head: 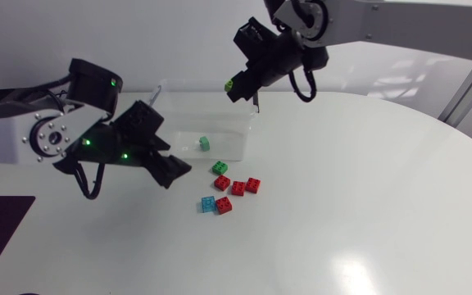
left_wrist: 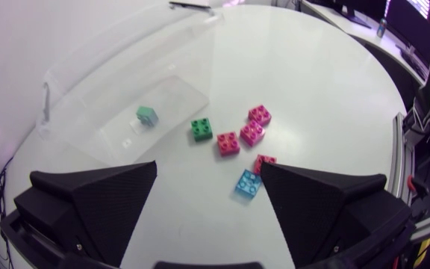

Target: Place the duplo bricks in the container

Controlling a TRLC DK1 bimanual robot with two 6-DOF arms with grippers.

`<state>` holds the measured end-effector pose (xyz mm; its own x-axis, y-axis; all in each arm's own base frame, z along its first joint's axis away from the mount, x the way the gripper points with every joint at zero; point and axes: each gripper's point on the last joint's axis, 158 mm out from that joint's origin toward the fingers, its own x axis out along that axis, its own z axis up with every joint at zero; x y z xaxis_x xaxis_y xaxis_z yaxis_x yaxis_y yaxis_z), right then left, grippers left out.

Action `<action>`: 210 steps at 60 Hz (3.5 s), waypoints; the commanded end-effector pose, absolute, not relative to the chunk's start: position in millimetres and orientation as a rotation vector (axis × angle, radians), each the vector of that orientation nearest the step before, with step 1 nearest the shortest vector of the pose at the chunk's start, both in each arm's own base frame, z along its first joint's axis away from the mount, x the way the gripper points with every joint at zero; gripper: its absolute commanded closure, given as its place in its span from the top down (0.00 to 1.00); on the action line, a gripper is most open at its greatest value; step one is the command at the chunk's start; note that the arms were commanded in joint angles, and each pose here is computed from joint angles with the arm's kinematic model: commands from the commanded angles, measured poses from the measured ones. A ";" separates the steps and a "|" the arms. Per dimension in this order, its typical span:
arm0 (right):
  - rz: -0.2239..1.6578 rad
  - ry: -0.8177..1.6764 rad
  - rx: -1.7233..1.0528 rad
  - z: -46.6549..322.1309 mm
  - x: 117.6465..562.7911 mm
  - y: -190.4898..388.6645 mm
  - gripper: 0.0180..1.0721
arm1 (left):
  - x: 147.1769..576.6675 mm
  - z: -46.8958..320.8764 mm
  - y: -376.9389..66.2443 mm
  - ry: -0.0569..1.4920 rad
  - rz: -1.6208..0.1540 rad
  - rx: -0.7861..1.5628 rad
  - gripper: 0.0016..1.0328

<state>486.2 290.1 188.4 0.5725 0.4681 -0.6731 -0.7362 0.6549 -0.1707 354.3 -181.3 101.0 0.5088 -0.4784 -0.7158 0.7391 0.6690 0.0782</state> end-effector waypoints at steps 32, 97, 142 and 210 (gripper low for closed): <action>0.669 0.689 -0.459 181.6 523.7 282.9 0.96 | 311.6 -12.3 -230.0 0.848 -1.065 0.670 0.93; 0.785 0.931 -0.561 -9.4 382.6 208.8 0.96 | 339.4 -36.6 -262.0 0.785 -1.145 0.738 0.17; 0.779 0.912 -0.564 0.5 382.5 200.3 0.95 | 338.9 -58.1 -274.2 0.916 -1.157 0.696 0.65; 0.863 1.016 -0.620 -44.8 384.8 233.9 0.95 | 398.1 188.9 -182.4 0.572 -0.844 0.492 0.13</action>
